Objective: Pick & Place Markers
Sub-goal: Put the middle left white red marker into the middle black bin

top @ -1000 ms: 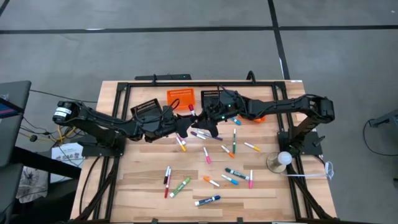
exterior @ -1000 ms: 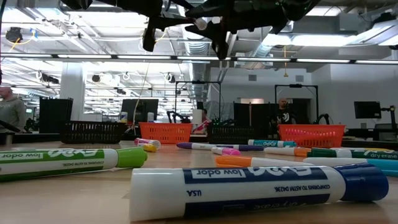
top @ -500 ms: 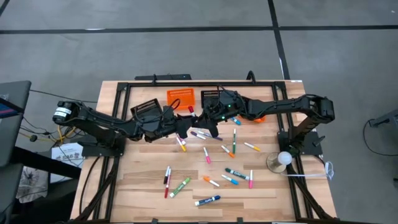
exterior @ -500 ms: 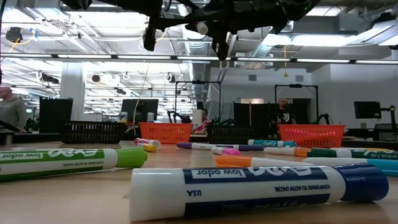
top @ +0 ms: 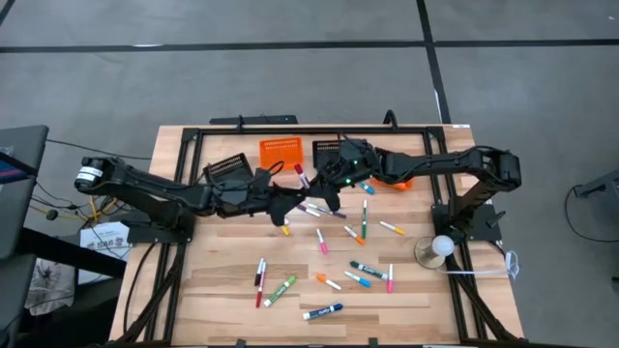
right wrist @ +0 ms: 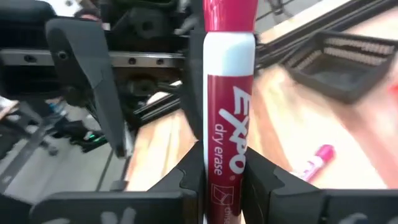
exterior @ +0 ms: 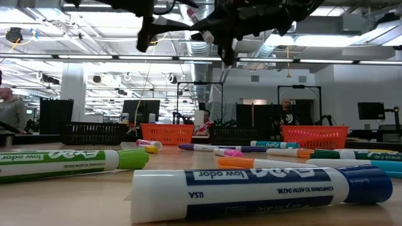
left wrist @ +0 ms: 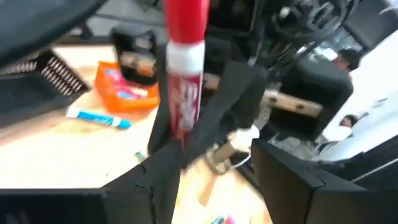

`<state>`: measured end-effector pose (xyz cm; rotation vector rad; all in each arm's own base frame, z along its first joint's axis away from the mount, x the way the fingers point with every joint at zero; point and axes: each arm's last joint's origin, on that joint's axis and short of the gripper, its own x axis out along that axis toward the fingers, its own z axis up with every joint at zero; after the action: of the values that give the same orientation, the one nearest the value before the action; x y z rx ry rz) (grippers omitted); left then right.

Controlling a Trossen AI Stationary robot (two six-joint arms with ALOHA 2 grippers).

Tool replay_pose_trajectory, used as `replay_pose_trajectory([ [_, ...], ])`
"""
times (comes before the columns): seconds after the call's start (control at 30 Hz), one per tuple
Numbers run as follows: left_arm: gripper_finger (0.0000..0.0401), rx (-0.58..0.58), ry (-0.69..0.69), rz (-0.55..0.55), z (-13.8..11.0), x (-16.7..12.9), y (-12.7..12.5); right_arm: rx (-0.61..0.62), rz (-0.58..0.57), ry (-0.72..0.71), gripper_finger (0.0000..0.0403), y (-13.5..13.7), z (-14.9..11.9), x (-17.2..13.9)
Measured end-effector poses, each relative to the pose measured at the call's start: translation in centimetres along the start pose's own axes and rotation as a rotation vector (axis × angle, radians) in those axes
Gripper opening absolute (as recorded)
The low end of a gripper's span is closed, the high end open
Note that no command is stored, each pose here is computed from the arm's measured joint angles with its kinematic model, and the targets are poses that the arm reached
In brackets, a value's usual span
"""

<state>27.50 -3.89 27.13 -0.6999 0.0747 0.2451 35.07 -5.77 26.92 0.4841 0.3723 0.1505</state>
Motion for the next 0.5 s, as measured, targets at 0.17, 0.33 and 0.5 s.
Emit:
replay_pose_trajectory([
  [0.17, 0.0190, 0.012, 0.014, -0.003, 1.1, -1.8, -0.3, 0.006, -0.057, -0.001, 0.0052, -1.4, 0.3, -0.6],
  [0.33, 0.0187, 0.028, 0.011, 0.050, 1.3, -2.4, 0.0, -0.025, -0.236, 0.096, 0.0052, -3.8, 0.7, -2.0],
  [0.5, 0.0186, 0.049, -0.009, 0.108, 1.3, -2.4, 0.3, -0.149, -0.491, 0.254, 0.0052, -5.7, 2.4, -4.3],
])
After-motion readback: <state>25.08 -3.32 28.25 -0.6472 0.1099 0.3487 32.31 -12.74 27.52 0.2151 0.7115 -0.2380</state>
